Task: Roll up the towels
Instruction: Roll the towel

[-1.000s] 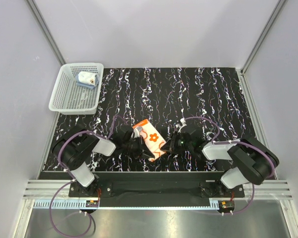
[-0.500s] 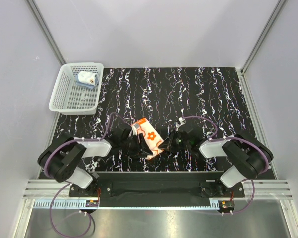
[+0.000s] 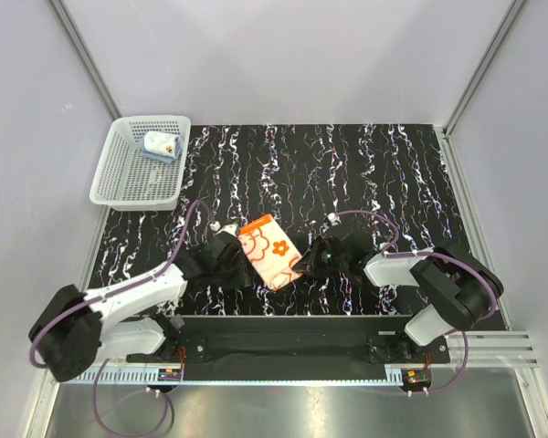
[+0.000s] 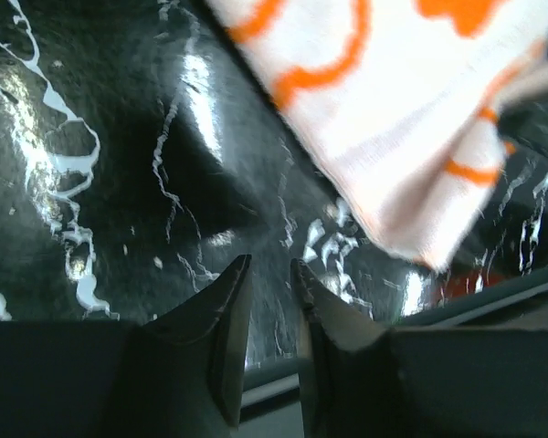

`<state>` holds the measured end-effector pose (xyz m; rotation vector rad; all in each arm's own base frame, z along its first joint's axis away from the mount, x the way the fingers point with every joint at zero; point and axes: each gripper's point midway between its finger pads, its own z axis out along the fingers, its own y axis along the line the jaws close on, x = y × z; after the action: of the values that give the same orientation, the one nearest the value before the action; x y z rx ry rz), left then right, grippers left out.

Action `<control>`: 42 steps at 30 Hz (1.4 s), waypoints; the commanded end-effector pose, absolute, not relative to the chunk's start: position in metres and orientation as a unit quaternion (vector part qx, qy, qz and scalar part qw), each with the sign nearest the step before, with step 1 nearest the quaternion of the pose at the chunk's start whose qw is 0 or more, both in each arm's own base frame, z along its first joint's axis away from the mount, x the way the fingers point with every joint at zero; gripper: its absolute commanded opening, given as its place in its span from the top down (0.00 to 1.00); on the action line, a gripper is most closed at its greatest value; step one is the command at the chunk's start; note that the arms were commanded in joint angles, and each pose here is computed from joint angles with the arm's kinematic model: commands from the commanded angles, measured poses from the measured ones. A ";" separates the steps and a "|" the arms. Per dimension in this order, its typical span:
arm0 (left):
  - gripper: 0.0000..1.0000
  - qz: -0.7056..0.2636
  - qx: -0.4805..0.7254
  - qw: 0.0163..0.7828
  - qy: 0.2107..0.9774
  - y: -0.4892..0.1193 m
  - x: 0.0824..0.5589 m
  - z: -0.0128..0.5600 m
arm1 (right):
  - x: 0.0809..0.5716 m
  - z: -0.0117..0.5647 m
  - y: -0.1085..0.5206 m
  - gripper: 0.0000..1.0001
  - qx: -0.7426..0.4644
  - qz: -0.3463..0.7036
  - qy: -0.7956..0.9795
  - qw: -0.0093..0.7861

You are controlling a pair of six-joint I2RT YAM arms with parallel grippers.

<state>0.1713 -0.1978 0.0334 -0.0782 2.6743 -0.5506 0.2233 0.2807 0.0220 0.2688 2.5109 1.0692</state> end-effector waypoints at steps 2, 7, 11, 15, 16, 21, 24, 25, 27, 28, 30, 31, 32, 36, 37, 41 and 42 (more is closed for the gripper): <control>0.76 -0.211 0.045 0.305 0.928 -0.222 0.187 0.094 | 0.212 -0.019 0.252 0.84 0.110 0.294 0.933 0.176; 0.81 -0.273 0.125 0.308 0.903 -0.281 0.177 0.120 | 0.211 -0.020 0.254 0.84 0.107 0.297 0.933 0.171; 0.82 -0.288 0.166 0.310 0.891 -0.319 0.170 0.127 | 0.210 -0.021 0.254 0.85 0.107 0.297 0.934 0.166; 0.84 -0.287 0.174 0.297 0.894 -0.336 0.174 0.111 | 0.209 -0.021 0.255 0.85 0.107 0.298 0.934 0.163; 0.84 -0.283 0.178 0.288 0.897 -0.339 0.174 0.101 | 0.209 -0.021 0.255 0.85 0.107 0.298 0.935 0.162; 0.85 -0.253 0.180 0.279 0.909 -0.338 0.179 0.076 | 0.207 -0.023 0.255 0.86 0.106 0.297 0.936 0.159; 0.85 -0.235 0.180 0.276 0.914 -0.329 0.183 0.062 | 0.207 -0.024 0.254 0.86 0.105 0.296 0.936 0.159; 0.85 -0.236 0.177 0.276 0.915 -0.327 0.184 0.060 | 0.206 -0.025 0.253 0.86 0.107 0.295 0.936 0.158; 0.85 -0.230 0.169 0.273 0.919 -0.319 0.187 0.053 | 0.206 -0.026 0.254 0.86 0.105 0.296 0.936 0.157; 0.86 -0.238 0.165 0.273 0.917 -0.319 0.189 0.054 | 0.205 -0.027 0.253 0.86 0.105 0.295 0.937 0.156; 0.85 -0.238 0.155 0.275 0.919 -0.314 0.194 0.054 | 0.204 -0.029 0.253 0.86 0.104 0.295 0.937 0.154; 0.86 -0.239 0.156 0.273 0.919 -0.311 0.193 0.051 | 0.204 -0.030 0.253 0.86 0.105 0.294 0.938 0.153; 0.86 -0.236 0.152 0.272 0.920 -0.308 0.196 0.050 | 0.203 -0.030 0.253 0.86 0.104 0.295 0.938 0.152; 0.86 -0.228 0.149 0.270 0.924 -0.302 0.200 0.043 | 0.202 -0.032 0.253 0.87 0.105 0.293 0.938 0.149; 0.86 -0.225 0.149 0.268 0.925 -0.301 0.200 0.039 | 0.202 -0.033 0.253 0.87 0.104 0.293 0.939 0.148; 0.86 -0.219 0.145 0.265 0.928 -0.295 0.200 0.033 | 0.201 -0.034 0.253 0.87 0.105 0.293 0.939 0.146; 0.86 -0.216 0.144 0.262 0.929 -0.293 0.198 0.029 | 0.202 -0.033 0.253 0.87 0.105 0.294 0.939 0.147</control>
<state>0.1934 -0.2939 0.0312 0.3859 2.5413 -0.5805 0.2305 0.2897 0.0203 0.2560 2.4983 1.0975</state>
